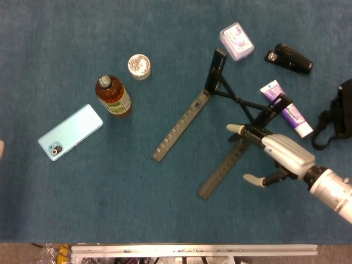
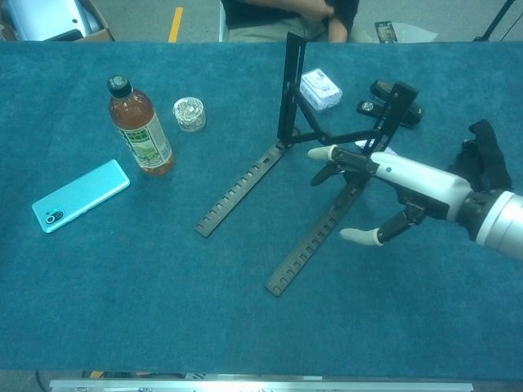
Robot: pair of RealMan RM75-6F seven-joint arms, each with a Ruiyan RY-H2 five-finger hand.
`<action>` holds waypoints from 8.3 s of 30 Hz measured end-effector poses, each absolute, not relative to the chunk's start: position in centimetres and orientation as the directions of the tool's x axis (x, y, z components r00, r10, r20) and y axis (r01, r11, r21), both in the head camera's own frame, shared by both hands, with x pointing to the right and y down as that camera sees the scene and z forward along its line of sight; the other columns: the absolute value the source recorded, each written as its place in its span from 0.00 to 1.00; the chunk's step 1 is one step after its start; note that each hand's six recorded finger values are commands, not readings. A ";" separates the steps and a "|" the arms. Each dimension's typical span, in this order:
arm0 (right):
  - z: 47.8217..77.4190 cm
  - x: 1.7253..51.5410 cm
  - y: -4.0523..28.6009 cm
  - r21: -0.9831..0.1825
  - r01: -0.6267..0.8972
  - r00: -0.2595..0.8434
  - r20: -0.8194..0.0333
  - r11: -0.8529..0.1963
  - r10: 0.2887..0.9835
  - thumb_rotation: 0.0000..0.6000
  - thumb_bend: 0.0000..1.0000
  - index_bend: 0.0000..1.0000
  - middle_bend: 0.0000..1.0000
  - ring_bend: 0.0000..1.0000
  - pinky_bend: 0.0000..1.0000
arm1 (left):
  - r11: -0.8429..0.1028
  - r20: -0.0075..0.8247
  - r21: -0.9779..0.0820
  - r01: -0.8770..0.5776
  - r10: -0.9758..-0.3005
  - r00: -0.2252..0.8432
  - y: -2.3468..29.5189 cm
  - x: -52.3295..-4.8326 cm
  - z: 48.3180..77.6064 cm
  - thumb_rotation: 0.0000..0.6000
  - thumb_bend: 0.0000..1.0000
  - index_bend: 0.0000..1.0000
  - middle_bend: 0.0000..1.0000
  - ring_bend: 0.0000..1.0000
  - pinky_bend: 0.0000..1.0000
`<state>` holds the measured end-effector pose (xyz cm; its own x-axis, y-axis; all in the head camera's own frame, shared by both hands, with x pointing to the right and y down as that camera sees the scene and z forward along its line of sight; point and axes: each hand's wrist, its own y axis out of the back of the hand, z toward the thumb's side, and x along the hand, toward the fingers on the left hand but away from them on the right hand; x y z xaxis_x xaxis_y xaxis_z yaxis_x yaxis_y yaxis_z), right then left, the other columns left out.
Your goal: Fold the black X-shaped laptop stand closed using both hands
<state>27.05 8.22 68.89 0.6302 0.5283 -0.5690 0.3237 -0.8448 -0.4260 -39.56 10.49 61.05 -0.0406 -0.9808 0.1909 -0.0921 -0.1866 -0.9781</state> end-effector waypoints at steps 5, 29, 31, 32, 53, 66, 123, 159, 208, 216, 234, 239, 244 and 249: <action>69.9 28.5 7.7 -0.445 0.320 0.596 -0.592 -0.837 0.543 1.00 0.25 0.04 0.21 0.00 0.05 | -0.188 0.192 -0.978 -0.090 -0.980 -0.043 10.5 -39.7 61.1 1.00 0.28 0.19 0.16 0.09 0.14; 70.8 29.2 8.1 -0.433 0.314 0.581 -0.616 -0.845 0.531 1.00 0.25 0.04 0.21 0.00 0.05 | -0.180 0.185 -0.979 -0.099 -0.982 -0.043 10.6 -39.7 60.9 1.00 0.28 0.19 0.16 0.09 0.14; 70.9 28.8 8.3 -0.429 0.313 0.587 -0.614 -0.847 0.528 1.00 0.26 0.04 0.21 0.00 0.05 | -0.179 0.184 -0.979 -0.099 -0.982 -0.042 10.7 -39.8 60.9 1.00 0.28 0.19 0.16 0.09 0.14; 71.0 28.6 8.3 -0.429 0.312 0.590 -0.611 -0.848 0.527 1.00 0.26 0.04 0.21 0.00 0.05 | -0.178 0.183 -0.979 -0.099 -0.982 -0.043 10.7 -39.8 60.9 1.00 0.28 0.19 0.16 0.09 0.14; 71.8 30.1 7.4 -0.495 0.331 0.527 -0.609 -0.803 0.593 1.00 0.25 0.04 0.21 0.00 0.02 | -0.177 0.181 -0.978 -0.108 -0.983 -0.034 10.8 -39.6 61.0 1.00 0.28 0.19 0.16 0.08 0.14; 66.9 28.7 8.4 -0.457 0.340 0.659 -0.507 -0.822 0.555 1.00 0.25 0.04 0.21 0.00 0.02 | -0.172 0.178 -0.980 -0.099 -0.983 -0.047 10.9 -39.8 60.6 1.00 0.28 0.19 0.16 0.08 0.14; 60.5 28.4 10.8 -0.379 0.322 0.813 -0.360 -0.868 0.459 1.00 0.26 0.04 0.21 0.00 0.02 | -0.181 0.185 -0.979 -0.089 -0.982 -0.031 10.7 -39.2 60.5 1.00 0.28 0.19 0.16 0.08 0.14; 63.3 29.9 11.0 -0.627 0.058 0.763 -0.474 -0.777 0.440 1.00 0.25 0.04 0.21 0.00 0.05 | -0.483 0.467 -0.844 -0.234 -0.876 0.123 12.2 -35.0 62.0 1.00 0.28 0.19 0.33 0.29 0.33; 67.2 28.7 8.4 -0.842 -0.262 0.711 -0.499 -0.472 0.495 1.00 0.06 0.02 0.17 0.00 0.05 | -0.839 0.664 -0.422 -0.345 -0.544 0.513 8.2 -18.8 71.4 0.68 0.28 0.19 0.24 0.20 0.28; 67.8 28.6 7.9 -0.848 -0.270 0.700 -0.498 -0.456 0.511 1.00 0.08 0.00 0.17 0.00 0.05 | -0.817 0.653 -0.424 -0.390 -0.575 0.493 6.8 -17.1 72.5 0.67 0.28 0.18 0.22 0.19 0.28; 70.6 27.7 6.7 -0.838 -0.296 0.673 -0.523 -0.458 0.522 1.00 0.09 0.00 0.16 0.00 0.05 | -0.802 0.631 -0.418 -0.427 -0.594 0.499 5.2 -13.2 74.1 0.67 0.28 0.18 0.22 0.15 0.25; 71.1 27.2 6.8 -0.837 -0.306 0.677 -0.526 -0.453 0.514 1.00 0.09 0.00 0.16 0.00 0.05 | -0.799 0.626 -0.472 -0.373 -0.601 0.496 5.0 -12.9 74.7 0.61 0.28 0.18 0.24 0.14 0.23; 71.2 26.5 6.7 -0.845 -0.308 0.687 -0.515 -0.437 0.512 1.00 0.09 0.00 0.16 0.00 0.05 | -0.787 0.623 -0.543 -0.294 -0.612 0.488 5.1 -12.7 75.1 0.59 0.28 0.18 0.25 0.13 0.23; 71.6 25.9 6.6 -0.855 -0.311 0.693 -0.503 -0.416 0.516 1.00 0.09 0.00 0.16 0.00 0.05 | -0.780 0.626 -0.566 -0.267 -0.617 0.476 5.3 -12.6 75.7 0.57 0.28 0.18 0.25 0.12 0.22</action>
<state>25.87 6.59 71.59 0.6934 0.5160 -0.5029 -0.3107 -0.4156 -0.8548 -12.56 5.28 75.67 0.4759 -0.6175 0.6263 -0.2674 -0.7800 -0.5658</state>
